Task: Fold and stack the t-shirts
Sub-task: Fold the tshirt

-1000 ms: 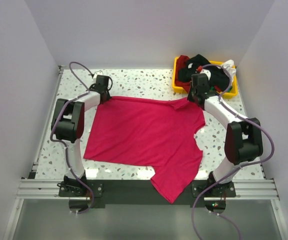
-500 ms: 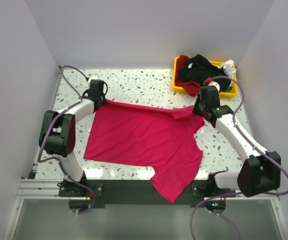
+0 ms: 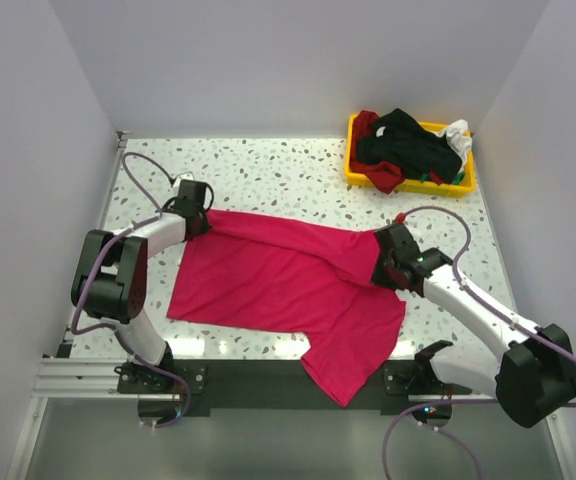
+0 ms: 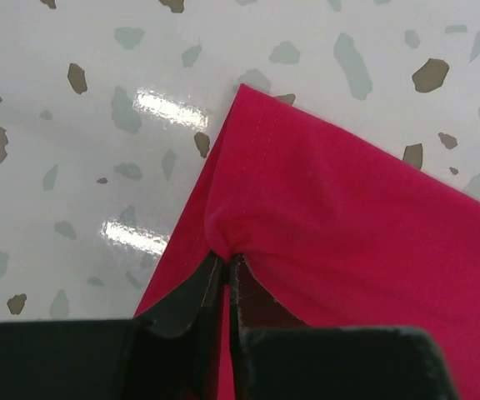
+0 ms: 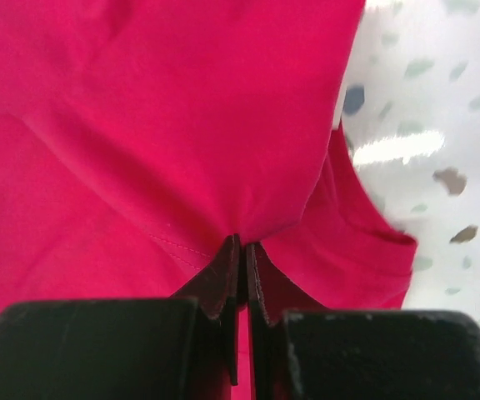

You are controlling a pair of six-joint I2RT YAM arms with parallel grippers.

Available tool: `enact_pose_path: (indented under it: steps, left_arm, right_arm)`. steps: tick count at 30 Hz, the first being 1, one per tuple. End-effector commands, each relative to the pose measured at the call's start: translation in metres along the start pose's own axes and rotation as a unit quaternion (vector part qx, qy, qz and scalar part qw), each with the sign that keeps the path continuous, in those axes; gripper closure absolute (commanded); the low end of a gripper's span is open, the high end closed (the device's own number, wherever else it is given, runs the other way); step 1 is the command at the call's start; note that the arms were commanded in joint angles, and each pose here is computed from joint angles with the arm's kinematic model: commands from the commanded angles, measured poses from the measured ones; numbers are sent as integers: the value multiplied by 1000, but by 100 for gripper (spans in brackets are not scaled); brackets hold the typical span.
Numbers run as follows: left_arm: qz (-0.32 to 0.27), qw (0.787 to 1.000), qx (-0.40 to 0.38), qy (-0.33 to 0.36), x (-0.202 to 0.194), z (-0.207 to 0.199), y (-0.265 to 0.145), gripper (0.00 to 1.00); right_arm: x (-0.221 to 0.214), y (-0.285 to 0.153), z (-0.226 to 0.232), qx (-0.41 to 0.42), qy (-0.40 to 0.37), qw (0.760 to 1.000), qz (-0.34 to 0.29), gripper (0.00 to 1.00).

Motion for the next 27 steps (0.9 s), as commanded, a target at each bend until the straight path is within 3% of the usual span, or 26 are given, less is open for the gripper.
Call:
enact_pose_path:
  steps: [1, 3, 5, 6, 7, 8, 9, 10, 13, 18, 22, 27]
  left_arm:
    - [-5, 999, 25, -28, 1, 11, -12, 88]
    - [4, 999, 37, -31, -2, 16, -17, 70]
    - [15, 998, 46, -30, -4, 19, -21, 57]
    - [15, 998, 46, -29, -2, 19, -23, 38]
    - [11, 998, 48, -31, 3, 20, -27, 34]
    - [14, 998, 53, -32, 4, 22, -32, 22]
    - [15, 998, 58, -34, 6, 23, -35, 19]
    - [13, 997, 67, -35, 15, 26, -42, 13]
    - [-9, 999, 35, -39, 37, 20, -57, 0]
    - [-43, 997, -51, -32, 62, -5, -58, 0]
    - [-8, 994, -108, -20, 57, -30, -34, 0]
    - [21, 991, -134, -16, 43, -43, -11, 0]
  right_arm:
    - [-36, 9, -15, -44, 48, 997, 41, 96]
    - [-53, 12, -17, -40, 50, 996, 64, 89]
    - [-53, 11, -13, -29, 47, 996, 68, 70]
    - [-46, 5, -6, -17, 41, 997, 58, 64]
    - [-41, 0, -5, -17, 33, 998, 51, 45]
    - [-32, -4, -4, -19, 20, 999, 32, 32]
    - [-20, -13, 6, -5, 19, 1000, 15, 21]
    - [-13, -20, 8, 2, 7, 1000, 6, 4]
    - [8, -30, 27, 30, 0, 999, -31, 1]
    - [29, -11, 60, 55, -7, 998, -37, 1]
    - [39, 24, 78, 87, 20, 996, 2, 1]
    - [42, 69, 67, 60, 28, 997, 29, 2]
Point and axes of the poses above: each gripper's point midway between its finger pads, its own y axis out along the fingers, its own z axis along the line the jaws close on, x = y × z, the point moved 5 cm from there along -y, back along the fingers, and after that the axes turned 11 degrees about y, right-handed, at the moved point
